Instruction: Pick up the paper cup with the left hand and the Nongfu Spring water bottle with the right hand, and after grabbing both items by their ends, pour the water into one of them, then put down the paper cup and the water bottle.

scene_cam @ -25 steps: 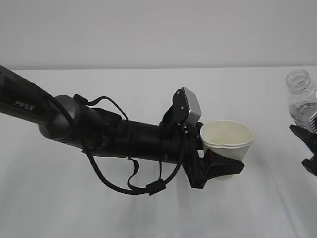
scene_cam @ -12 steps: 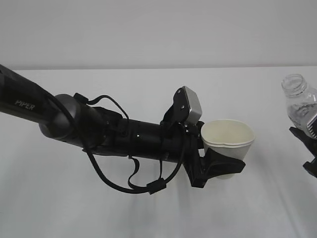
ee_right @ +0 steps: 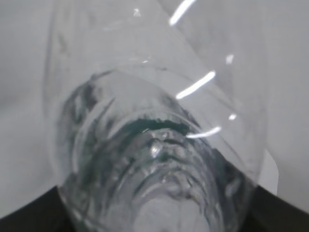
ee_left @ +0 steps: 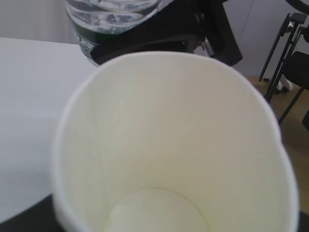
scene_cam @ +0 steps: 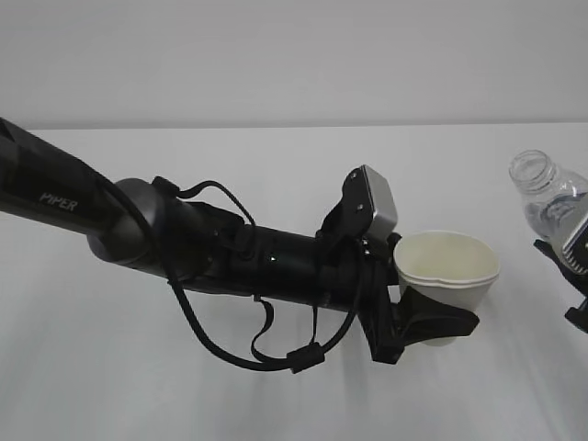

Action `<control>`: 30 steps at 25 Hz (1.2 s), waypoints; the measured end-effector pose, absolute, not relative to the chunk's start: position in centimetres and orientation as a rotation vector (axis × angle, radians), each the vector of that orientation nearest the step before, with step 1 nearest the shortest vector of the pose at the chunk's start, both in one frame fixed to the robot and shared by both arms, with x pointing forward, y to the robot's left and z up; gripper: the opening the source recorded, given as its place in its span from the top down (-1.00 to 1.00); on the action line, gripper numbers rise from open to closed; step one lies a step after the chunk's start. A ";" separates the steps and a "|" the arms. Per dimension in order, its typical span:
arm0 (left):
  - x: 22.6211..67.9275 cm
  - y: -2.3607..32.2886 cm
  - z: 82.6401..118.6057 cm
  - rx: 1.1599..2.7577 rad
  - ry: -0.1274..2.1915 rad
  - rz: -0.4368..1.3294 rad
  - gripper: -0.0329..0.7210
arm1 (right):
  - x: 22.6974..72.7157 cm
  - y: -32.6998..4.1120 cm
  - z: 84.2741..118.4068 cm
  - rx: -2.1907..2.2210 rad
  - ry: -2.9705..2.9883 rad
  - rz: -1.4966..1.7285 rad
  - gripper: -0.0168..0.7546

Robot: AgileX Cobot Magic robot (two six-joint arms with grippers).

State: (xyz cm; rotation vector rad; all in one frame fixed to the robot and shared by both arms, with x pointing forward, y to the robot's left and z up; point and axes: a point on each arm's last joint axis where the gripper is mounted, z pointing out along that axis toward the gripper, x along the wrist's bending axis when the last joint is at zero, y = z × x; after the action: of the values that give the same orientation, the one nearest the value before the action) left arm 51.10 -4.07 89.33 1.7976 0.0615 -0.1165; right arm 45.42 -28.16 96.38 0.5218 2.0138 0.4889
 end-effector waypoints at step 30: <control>51.0 -4.1 89.3 1.798 0.060 -0.118 -0.25 | 45.6 -27.9 96.9 0.217 1.992 0.353 -0.21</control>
State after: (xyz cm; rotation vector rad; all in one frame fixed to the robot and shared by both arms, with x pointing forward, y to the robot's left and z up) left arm 51.04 -4.12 89.33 1.7980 0.0600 -0.1183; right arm 45.61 -27.93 96.85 0.2167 1.9925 0.3526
